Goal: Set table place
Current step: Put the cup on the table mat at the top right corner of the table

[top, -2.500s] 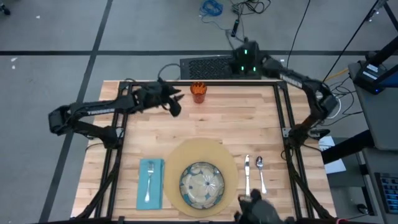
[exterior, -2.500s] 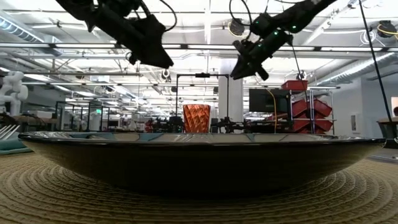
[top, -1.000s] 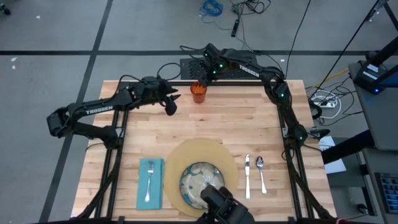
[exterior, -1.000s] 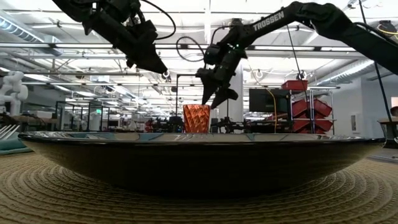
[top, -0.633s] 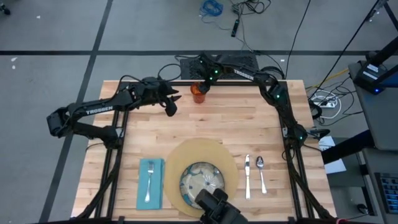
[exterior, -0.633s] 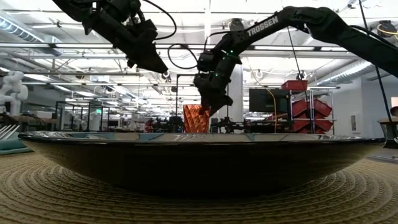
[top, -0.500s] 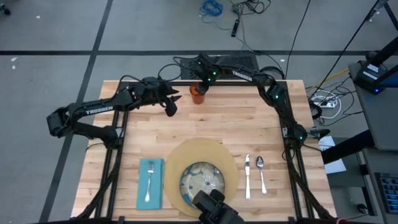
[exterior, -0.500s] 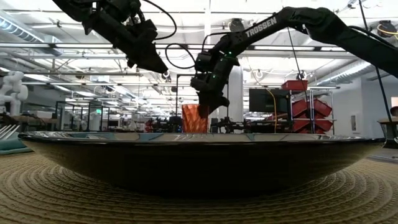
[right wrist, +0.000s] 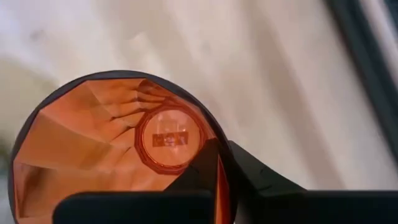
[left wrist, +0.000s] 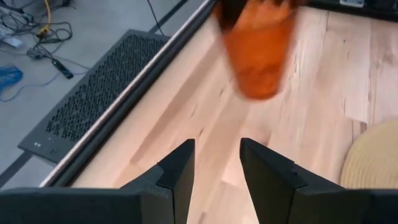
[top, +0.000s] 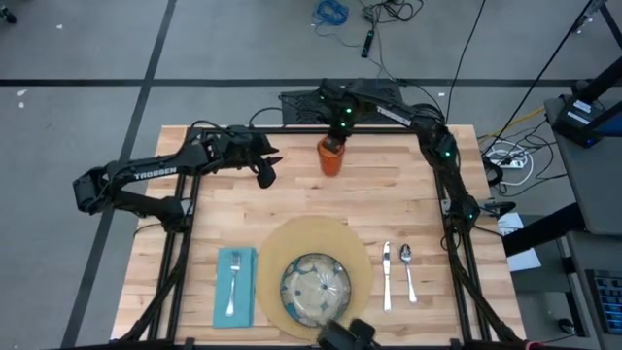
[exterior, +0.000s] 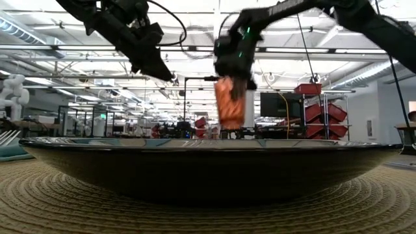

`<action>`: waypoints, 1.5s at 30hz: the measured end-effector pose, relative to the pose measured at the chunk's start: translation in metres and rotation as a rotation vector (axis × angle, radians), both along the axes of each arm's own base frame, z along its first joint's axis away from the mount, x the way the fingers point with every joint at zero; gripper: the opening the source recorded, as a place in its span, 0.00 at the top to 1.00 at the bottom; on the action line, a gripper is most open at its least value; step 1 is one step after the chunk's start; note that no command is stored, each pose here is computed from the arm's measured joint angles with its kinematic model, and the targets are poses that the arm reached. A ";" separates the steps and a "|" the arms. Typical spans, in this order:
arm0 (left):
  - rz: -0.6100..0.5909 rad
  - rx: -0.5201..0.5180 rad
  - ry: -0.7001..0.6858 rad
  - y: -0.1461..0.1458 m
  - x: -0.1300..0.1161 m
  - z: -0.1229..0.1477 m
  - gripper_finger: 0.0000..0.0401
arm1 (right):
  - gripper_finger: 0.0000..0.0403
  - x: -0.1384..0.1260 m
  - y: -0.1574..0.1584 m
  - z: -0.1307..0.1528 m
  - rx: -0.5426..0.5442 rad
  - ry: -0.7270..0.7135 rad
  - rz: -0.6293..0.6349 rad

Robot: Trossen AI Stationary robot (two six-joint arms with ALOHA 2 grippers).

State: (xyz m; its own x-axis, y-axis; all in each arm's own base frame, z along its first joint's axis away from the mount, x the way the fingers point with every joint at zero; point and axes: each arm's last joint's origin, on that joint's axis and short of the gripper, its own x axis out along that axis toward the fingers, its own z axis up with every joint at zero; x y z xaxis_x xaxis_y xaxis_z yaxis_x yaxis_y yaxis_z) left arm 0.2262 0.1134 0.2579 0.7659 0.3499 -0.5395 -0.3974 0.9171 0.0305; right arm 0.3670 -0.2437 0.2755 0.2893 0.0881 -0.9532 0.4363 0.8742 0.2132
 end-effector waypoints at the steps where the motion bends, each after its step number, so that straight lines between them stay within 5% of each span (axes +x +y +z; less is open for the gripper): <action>1: -0.003 -0.002 0.003 -0.001 0.000 -0.001 0.71 | 0.99 -0.004 0.009 0.010 0.012 0.003 0.013; 10: -0.070 -0.003 -0.016 -0.021 -0.001 -0.017 0.71 | 1.00 -0.037 0.093 0.066 -0.020 0.012 0.060; 22: -0.082 -0.011 -0.143 -0.040 -0.021 -0.014 0.71 | 1.00 -0.094 0.184 -0.004 -0.090 -0.012 -0.044; 29: -0.077 -0.046 -0.183 -0.044 -0.019 -0.012 0.71 | 1.00 -0.102 0.195 -0.044 -0.094 0.016 -0.050; 45: -0.092 -0.056 -0.202 -0.054 -0.015 -0.010 0.71 | 0.95 -0.102 0.189 -0.050 -0.137 -0.005 -0.065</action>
